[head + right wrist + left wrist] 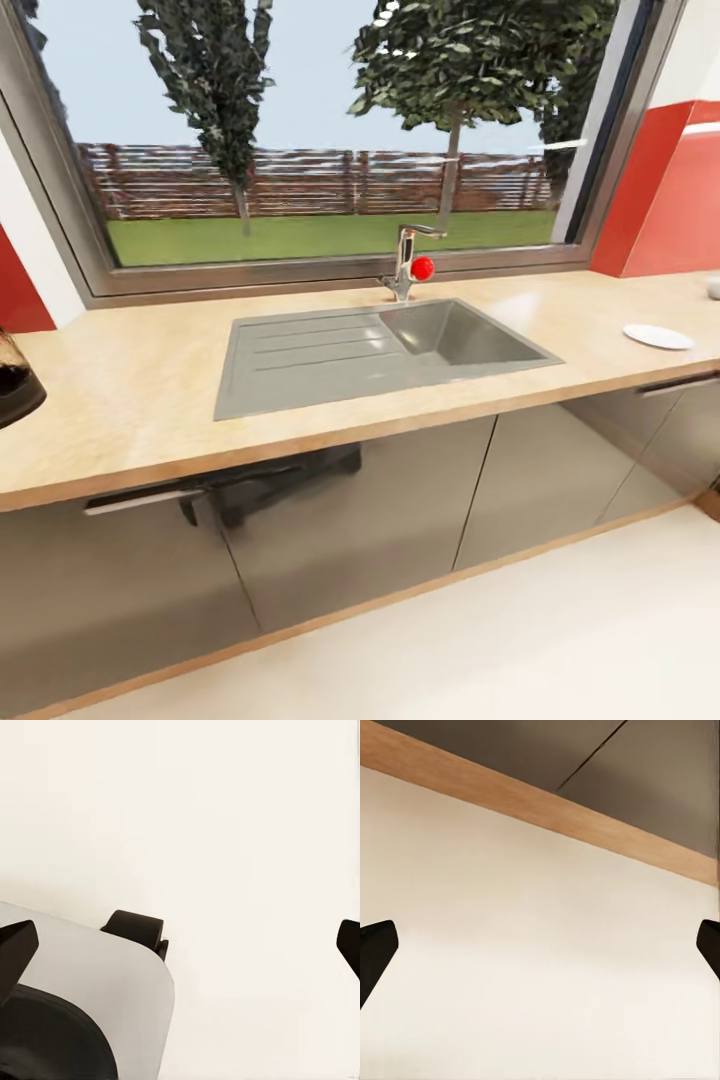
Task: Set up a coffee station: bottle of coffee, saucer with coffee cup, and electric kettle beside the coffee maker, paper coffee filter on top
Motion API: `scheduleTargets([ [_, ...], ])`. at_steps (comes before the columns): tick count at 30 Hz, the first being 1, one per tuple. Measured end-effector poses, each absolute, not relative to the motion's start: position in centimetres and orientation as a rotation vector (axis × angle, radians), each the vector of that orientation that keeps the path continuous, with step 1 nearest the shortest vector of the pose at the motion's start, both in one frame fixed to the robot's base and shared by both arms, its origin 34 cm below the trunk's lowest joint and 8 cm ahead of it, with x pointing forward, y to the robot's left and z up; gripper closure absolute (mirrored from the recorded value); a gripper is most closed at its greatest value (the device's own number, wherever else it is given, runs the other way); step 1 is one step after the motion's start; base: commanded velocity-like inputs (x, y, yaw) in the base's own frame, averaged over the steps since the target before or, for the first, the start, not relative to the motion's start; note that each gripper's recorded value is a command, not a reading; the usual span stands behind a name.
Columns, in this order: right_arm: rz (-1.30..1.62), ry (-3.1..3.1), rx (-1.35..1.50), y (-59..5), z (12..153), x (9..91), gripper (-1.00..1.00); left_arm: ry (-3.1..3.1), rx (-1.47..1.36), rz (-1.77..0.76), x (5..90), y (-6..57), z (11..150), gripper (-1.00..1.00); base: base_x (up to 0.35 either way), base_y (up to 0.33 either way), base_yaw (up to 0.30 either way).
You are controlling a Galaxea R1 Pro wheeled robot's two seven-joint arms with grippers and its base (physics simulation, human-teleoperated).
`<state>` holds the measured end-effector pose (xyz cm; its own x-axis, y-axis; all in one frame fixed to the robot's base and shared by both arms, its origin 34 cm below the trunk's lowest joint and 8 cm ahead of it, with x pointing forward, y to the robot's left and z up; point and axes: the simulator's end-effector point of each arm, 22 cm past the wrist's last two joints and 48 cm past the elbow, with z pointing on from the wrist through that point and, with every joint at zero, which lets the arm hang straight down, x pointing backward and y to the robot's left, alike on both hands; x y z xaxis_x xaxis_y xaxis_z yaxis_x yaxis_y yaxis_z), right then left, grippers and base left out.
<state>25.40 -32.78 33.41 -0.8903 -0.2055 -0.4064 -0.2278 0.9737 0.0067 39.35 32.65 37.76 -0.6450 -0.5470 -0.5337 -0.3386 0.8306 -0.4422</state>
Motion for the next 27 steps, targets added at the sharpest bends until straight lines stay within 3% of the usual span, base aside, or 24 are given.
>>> scheduleTargets([
  [7,0.077,2.708,-0.311,-32.77,33.41,25.4,-1.0,2.326,-0.645,-0.398,39.35,32.62,37.76,-1.0,0.0,-0.02,-0.242],
  [19,0.067,2.707,-0.31,-33.09,33.45,25.47,-1.0,2.326,-0.646,-0.393,39.33,32.7,37.74,-1.0,0.012,-0.264,-0.032],
  [27,0.069,2.707,-0.312,-33.07,33.44,25.46,-1.0,2.327,-0.647,-0.393,39.32,32.71,37.72,-1.0,0.014,-0.049,-0.216],
])
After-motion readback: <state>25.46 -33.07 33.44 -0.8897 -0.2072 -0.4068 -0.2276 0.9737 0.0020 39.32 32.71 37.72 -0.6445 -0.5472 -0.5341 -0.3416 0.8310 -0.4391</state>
